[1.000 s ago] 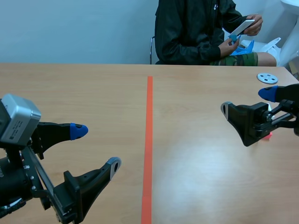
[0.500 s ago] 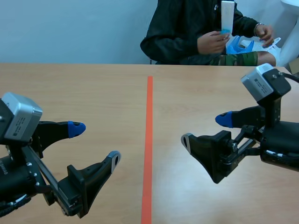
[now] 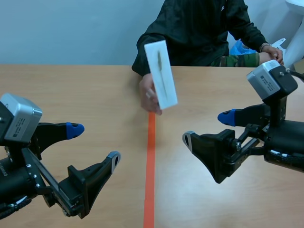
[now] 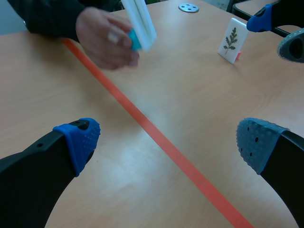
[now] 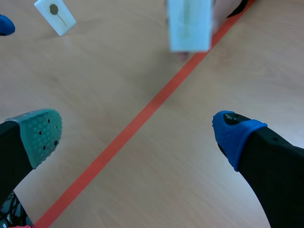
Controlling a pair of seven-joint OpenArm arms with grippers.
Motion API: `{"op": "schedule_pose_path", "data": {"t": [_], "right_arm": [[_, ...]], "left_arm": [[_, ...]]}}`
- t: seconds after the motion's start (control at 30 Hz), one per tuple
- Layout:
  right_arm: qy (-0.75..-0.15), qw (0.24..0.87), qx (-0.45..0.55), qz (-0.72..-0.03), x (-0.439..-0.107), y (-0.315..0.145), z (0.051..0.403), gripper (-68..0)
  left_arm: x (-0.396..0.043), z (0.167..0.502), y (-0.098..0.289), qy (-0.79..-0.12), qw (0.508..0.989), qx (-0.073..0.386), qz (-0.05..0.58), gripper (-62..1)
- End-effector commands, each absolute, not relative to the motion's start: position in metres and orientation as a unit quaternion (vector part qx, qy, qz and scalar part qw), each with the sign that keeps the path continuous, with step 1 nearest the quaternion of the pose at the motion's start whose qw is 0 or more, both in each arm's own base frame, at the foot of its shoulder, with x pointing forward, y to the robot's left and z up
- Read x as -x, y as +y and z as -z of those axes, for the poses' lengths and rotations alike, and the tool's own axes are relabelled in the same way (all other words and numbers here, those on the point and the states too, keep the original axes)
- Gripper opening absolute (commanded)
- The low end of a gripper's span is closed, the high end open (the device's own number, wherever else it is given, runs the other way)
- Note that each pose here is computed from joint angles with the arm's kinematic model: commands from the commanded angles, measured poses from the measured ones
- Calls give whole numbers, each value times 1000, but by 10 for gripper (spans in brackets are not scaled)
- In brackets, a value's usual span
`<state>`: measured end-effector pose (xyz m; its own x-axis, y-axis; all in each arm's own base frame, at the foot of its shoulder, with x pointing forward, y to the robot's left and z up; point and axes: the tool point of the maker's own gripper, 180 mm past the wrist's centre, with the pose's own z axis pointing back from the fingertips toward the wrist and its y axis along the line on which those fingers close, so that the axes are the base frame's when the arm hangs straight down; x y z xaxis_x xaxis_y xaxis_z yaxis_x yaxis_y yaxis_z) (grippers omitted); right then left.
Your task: Sort the leaf by its shape. The table is split by an orange tape line. A compound leaf with several leaflets goes to the left side, a simple leaf with one blade goes to the right side. Return to the home posture when a red brick is placed on the table.
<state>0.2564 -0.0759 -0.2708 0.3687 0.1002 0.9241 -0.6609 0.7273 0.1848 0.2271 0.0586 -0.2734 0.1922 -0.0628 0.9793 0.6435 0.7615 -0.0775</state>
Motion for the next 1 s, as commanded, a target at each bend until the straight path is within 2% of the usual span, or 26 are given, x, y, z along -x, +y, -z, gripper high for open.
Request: {"op": "schedule_pose_path", "data": {"t": [0.0,0.97], "right_arm": [[-519,771,-273,-249,-261,-78,262,4],[-517,781,-244,-250,-265,-85,268,4]], "left_arm": [[-229,268,58,-596,725,252,236,8],[-227,277,59,-576,740,246,243,8]]}}
